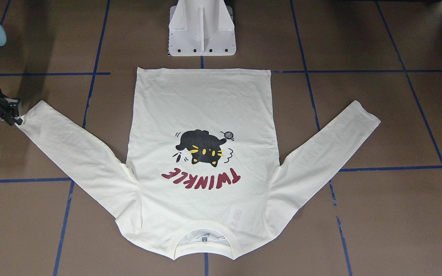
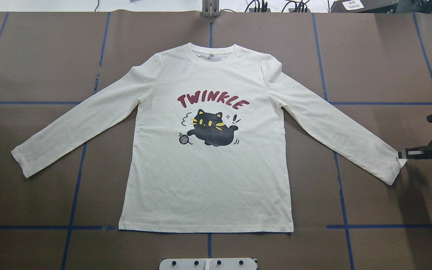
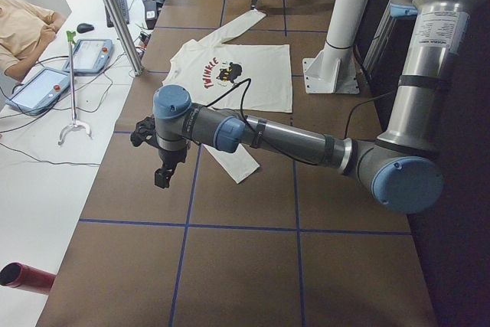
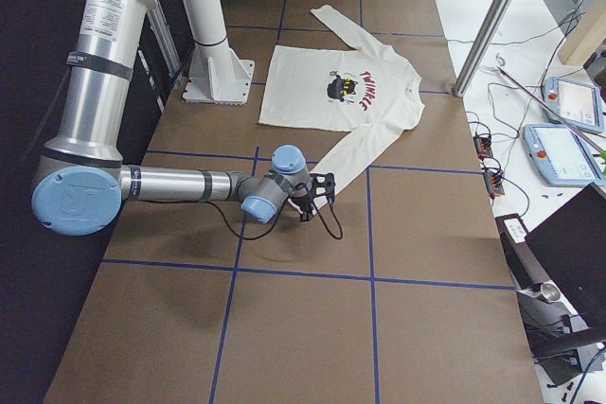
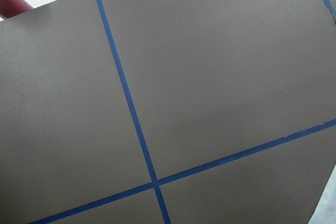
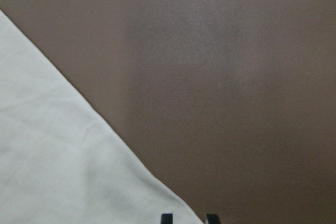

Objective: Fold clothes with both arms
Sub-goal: 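Move the right gripper down to the cuff of the sleeve nearest it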

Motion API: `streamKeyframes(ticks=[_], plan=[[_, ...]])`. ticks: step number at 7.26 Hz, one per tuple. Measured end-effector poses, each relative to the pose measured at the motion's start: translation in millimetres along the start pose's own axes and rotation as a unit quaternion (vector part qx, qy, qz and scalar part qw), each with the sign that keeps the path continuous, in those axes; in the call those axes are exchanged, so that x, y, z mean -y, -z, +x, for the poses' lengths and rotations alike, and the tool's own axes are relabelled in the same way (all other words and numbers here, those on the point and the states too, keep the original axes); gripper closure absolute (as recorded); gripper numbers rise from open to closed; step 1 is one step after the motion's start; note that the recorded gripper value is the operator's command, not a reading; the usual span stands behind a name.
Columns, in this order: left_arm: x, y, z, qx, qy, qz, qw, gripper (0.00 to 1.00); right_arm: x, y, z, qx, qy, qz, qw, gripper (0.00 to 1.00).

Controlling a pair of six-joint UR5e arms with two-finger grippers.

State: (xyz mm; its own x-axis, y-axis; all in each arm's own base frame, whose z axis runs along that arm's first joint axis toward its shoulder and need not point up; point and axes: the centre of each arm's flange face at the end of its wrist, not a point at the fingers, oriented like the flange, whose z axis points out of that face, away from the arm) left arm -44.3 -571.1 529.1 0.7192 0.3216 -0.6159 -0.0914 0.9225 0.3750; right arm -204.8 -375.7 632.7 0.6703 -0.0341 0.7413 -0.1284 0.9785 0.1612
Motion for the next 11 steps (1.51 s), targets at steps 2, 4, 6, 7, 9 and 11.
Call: streamKeyframes(ticks=[2, 4, 6, 7, 9, 11], plan=[[0.4, 0.5, 0.4, 0.000, 0.000, 0.001, 1.0000, 0.00, -0.4, -1.7, -1.1, -0.002, 0.004, 0.001, 1.0000, 0.47], [0.9, 1.0, 0.8, 0.000, -0.001, 0.001, 1.0000, 0.00, 0.6, -0.6, -3.6, 0.000, 0.008, 0.003, 1.0000, 0.38], [1.3, 1.1, 0.9, 0.000, -0.001, 0.001, 1.0000, 0.00, 0.0, -0.5, -2.1, -0.001, 0.009, 0.003, 1.0000, 0.38], [1.6, 1.2, 1.0, 0.000, -0.002, 0.002, 1.0000, 0.00, -0.6, -1.4, -0.2, -0.003, 0.008, 0.002, 1.0000, 0.38], [1.7, 1.2, 1.0, 0.000, -0.001, 0.002, 1.0000, 0.00, -1.6, -4.1, 3.1, -0.007, 0.005, 0.001, 1.0000, 0.62], [1.7, 1.2, 1.0, 0.000, -0.002, 0.002, 1.0000, 0.00, -1.1, -5.0, 3.3, -0.007, 0.002, 0.002, 1.0000, 1.00]])
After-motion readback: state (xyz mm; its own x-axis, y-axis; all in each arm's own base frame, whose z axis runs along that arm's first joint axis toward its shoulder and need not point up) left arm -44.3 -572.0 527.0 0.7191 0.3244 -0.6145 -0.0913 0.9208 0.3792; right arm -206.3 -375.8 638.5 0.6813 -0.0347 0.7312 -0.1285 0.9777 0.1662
